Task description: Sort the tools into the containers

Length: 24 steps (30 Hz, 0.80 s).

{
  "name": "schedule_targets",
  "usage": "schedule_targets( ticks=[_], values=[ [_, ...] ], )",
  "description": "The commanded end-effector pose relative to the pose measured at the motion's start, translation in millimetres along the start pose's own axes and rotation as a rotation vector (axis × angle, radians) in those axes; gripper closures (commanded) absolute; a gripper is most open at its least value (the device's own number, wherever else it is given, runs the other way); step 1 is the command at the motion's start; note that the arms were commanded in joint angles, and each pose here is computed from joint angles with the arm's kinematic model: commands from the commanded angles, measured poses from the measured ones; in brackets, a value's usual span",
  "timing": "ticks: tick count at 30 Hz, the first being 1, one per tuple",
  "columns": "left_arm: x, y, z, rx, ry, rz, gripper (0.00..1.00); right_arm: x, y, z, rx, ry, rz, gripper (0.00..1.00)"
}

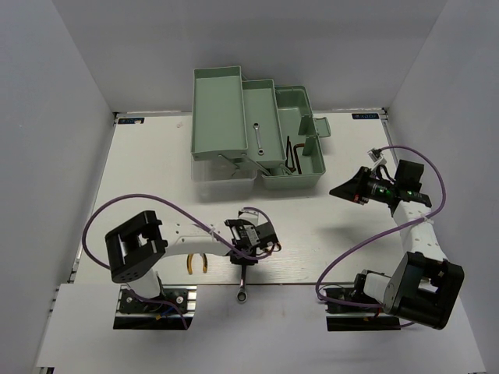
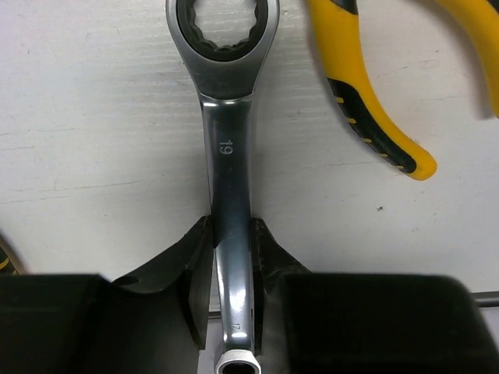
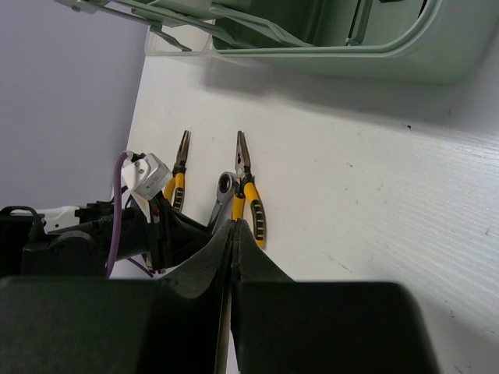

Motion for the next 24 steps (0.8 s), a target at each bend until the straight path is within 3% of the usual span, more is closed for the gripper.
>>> schedule_targets(
  ticks=[1, 5, 9, 12, 14, 15, 19, 23, 24],
  values=[
    [-24.1, 15.7, 17.1, 0.052, -0.003, 0.068, 1.0, -0.6, -3.6, 6.8, 0.03, -0.004, -0.009, 0.99],
    [-0.3, -18.3, 11.4, 0.021, -0.012, -0.012, 1.0, -0.3, -5.0, 7.9, 0.031, -0.004, -0.013, 0.97],
    [28.3, -63.7, 4.7, -0.044, -0.009, -0.113, 1.0, -0.4, -5.9, 8.2, 0.035, -0.005, -0.018, 0.65],
    [43.0, -93.2, -8.3, -0.123, 0.013, -0.155, 1.0, 0.3, -6.5, 7.7, 0.035, -0.004, -0.021, 0.63],
    [57.1, -113.0, -19.7, -0.199, 0.041, -0.205, 1.0, 0.8, -6.7, 8.1, 0.037, -0.016, -0.022, 0.79],
    [59.2, -120.2, -26.7, -0.243, 0.055, -0.209, 1.0, 1.1, -7.3, 6.3, 0.026, -0.015, -0.025, 0.99],
    [92.9, -156.7, -61.9, -0.395, 0.131, -0.314, 1.0, 1.5, -8.8, -4.1, -0.057, -0.059, -0.039, 1.0],
    [141.9, -186.5, -88.4, -0.418, 0.186, -0.458, 1.0, -2.1, -10.7, -7.6, -0.082, -0.112, -0.042, 1.0],
    [150.9, -178.4, -93.1, -0.377, 0.222, -0.468, 1.0, -0.7, -11.7, -6.8, -0.089, -0.124, -0.049, 1.0]
  ],
)
Point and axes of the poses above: each gripper's point midway between its finger pads, its own y axis out along the fingers, its own z axis along the line the jaws close on, x = y × z, the point moved 1 cm from there along -y, back along the fingers
